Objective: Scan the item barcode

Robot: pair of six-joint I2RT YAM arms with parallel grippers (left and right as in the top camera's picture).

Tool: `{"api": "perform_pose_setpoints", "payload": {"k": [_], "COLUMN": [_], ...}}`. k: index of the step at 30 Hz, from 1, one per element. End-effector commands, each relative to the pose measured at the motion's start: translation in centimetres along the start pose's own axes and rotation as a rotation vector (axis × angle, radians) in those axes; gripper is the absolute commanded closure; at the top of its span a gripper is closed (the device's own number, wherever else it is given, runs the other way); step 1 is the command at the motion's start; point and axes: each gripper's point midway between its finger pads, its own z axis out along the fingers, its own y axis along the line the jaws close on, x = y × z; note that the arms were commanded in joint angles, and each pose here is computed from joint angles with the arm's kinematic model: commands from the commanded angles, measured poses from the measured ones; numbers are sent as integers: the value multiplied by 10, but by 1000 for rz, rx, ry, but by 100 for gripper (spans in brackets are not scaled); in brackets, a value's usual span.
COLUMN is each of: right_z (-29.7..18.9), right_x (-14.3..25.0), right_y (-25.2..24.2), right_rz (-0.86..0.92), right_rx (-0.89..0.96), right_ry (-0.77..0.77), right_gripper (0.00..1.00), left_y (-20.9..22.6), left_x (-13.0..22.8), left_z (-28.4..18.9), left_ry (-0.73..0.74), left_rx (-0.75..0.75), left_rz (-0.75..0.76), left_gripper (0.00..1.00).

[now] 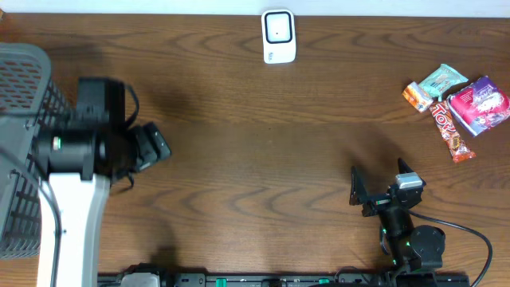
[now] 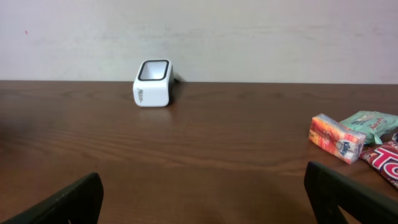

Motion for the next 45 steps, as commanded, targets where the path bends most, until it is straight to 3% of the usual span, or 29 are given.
{"api": "perform_pose_setpoints", "payload": {"k": [1, 13, 20, 24, 28, 45], "right_z": [0, 0, 0, 0, 0, 0], "right_x": [0, 0, 0, 0, 0, 0], "right_y": [1, 1, 1, 1, 1, 1], "right_rz": [-12, -12, -12, -12, -12, -12], "right_rx": [-5, -5, -5, -5, -5, -5], "right_ry": [-1, -1, -2, -1, -1, -1], "right_gripper": [1, 1, 1, 1, 1, 1], "left_y": [10, 24, 12, -3, -32, -29], "left_x": [13, 49, 48, 47, 45, 54], "left_z": [17, 87, 109, 112, 102, 99], "left_ry": [-35, -259, -394, -445, -538, -740], "left_rx": [2, 140, 271, 376, 548, 639], "left_rz": [17, 2, 5, 35, 164, 210], "left_gripper": [2, 2, 2, 2, 2, 2]}}
